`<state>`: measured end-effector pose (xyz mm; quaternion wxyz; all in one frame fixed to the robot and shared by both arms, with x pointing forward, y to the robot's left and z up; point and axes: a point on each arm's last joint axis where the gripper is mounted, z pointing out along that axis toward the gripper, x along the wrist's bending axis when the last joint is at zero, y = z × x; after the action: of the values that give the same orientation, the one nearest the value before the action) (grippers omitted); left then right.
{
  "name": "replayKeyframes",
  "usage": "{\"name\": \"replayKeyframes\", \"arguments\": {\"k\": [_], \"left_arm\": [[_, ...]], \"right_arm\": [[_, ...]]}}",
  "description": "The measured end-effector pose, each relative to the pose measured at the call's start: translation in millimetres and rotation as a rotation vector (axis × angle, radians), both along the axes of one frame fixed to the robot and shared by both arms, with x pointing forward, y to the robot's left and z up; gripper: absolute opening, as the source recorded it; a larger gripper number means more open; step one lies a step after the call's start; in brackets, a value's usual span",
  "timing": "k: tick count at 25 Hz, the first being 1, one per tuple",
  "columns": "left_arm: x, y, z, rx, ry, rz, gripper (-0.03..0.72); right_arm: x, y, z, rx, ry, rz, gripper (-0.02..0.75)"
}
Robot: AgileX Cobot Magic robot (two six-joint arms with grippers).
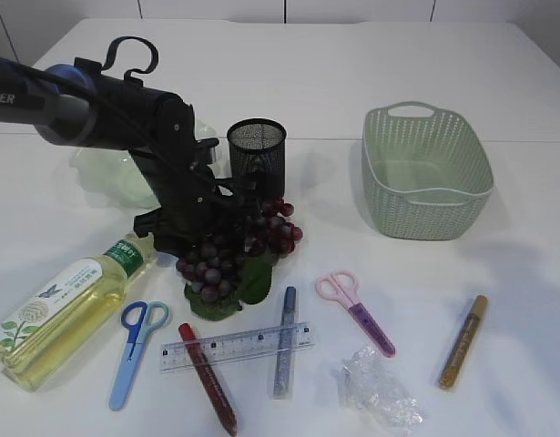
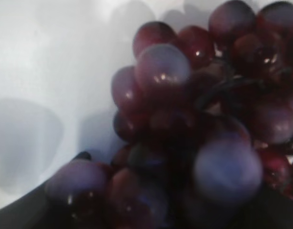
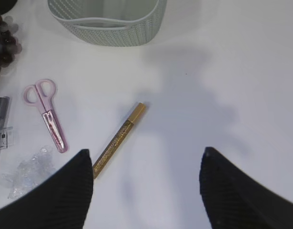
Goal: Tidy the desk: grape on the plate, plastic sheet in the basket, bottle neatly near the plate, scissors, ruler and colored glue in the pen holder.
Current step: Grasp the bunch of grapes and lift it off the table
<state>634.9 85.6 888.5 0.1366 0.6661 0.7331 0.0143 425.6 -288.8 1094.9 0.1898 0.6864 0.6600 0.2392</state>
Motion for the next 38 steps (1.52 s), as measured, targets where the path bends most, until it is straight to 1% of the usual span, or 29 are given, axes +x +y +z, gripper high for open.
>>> {"name": "replayKeyframes", "arguments": {"k": [2, 4, 10, 13, 16, 22, 26, 30, 34, 38], "left_arm": [[0.4, -0.8, 0.6, -0.009, -0.001, 0.005, 0.554], [0.4, -1.1, 0.6, -0.013, -0.001, 0.007, 0.517], [0.0, -1.0, -0.2, -0.011, 0.004, 0.008, 0.297], [-0.4, -2.9, 0.8, -0.013, 0.005, 0.005, 0.236], [-0.5, -2.1, 2.5, -0.002, 0.000, -0.003, 0.221], [-2.6, -0.3, 18.1, 0.011, -0.013, -0.018, 0.212], [-4.3, 3.3, 35.5, 0.040, -0.043, -0.061, 0.207], [-7.5, 4.6, 55.0, 0.053, -0.077, -0.089, 0.203], [-15.1, -2.0, 74.4, 0.062, -0.120, -0.137, 0.201], [-25.2, -8.5, 95.5, 0.098, -0.171, -0.199, 0.199]], "right_arm": [[0.0, 0.0, 0.0, 0.000, 0.000, 0.000, 0.543], [0.0, 0.0, 0.0, 0.000, 0.000, 0.000, 0.543], [0.0, 0.0, 0.0, 0.000, 0.000, 0.000, 0.543], [0.0, 0.0, 0.0, 0.000, 0.000, 0.000, 0.543], [0.0, 0.0, 0.0, 0.000, 0.000, 0.000, 0.543], [0.0, 0.0, 0.0, 0.000, 0.000, 0.000, 0.543], [0.0, 0.0, 0.0, 0.000, 0.000, 0.000, 0.543], [0.0, 0.0, 0.0, 0.000, 0.000, 0.000, 0.543], [0.0, 0.0, 0.0, 0.000, 0.000, 0.000, 0.543], [0.0, 0.0, 0.0, 0.000, 0.000, 0.000, 0.543]]}}
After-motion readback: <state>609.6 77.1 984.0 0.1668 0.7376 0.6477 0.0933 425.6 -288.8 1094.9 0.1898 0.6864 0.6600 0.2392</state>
